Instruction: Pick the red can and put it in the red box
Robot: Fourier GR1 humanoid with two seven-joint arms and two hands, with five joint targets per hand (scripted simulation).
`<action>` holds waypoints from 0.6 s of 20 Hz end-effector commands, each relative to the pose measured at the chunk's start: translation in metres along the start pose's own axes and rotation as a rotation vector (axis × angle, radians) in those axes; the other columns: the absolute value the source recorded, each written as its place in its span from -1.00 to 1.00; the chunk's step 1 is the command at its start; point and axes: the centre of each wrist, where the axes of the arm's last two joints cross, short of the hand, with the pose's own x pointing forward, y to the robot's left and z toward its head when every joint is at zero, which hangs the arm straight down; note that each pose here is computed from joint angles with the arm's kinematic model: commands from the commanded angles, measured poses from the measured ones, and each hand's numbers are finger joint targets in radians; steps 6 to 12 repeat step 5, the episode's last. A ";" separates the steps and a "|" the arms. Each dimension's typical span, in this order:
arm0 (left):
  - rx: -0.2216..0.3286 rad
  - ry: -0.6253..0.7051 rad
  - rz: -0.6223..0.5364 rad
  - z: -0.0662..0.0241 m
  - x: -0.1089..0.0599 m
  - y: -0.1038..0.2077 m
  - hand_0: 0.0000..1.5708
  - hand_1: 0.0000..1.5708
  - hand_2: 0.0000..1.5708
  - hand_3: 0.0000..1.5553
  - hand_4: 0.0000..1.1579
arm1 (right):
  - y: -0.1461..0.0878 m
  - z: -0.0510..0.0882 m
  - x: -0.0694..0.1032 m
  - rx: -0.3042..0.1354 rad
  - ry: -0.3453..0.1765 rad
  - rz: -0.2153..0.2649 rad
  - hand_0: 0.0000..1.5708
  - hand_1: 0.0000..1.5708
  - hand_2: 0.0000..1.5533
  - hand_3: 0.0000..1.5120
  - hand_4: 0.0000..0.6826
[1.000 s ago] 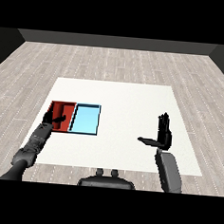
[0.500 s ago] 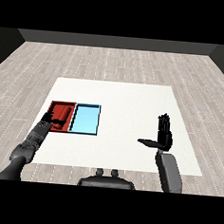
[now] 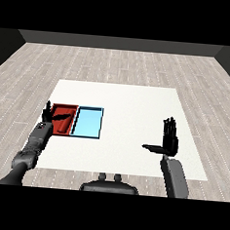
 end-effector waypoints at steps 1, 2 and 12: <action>0.029 -0.302 0.287 -0.0039 0.032 -0.010 -1.00 -1.00 -1.00 -1.00 -1.00 | 0.004 0.001 0.001 0.013 0.001 -0.031 -1.00 -1.00 -1.00 -1.00 -1.00; 0.023 -0.356 0.348 0.0031 0.029 -0.021 -1.00 -1.00 -1.00 -1.00 -1.00 | -0.004 0.003 0.003 0.017 0.013 -0.032 -1.00 -1.00 -1.00 -1.00 -1.00; -0.036 -0.516 0.449 0.0089 0.046 -0.034 -1.00 -1.00 -1.00 -1.00 -1.00 | -0.001 -0.001 0.000 0.037 0.005 -0.034 -1.00 -1.00 -1.00 -1.00 -1.00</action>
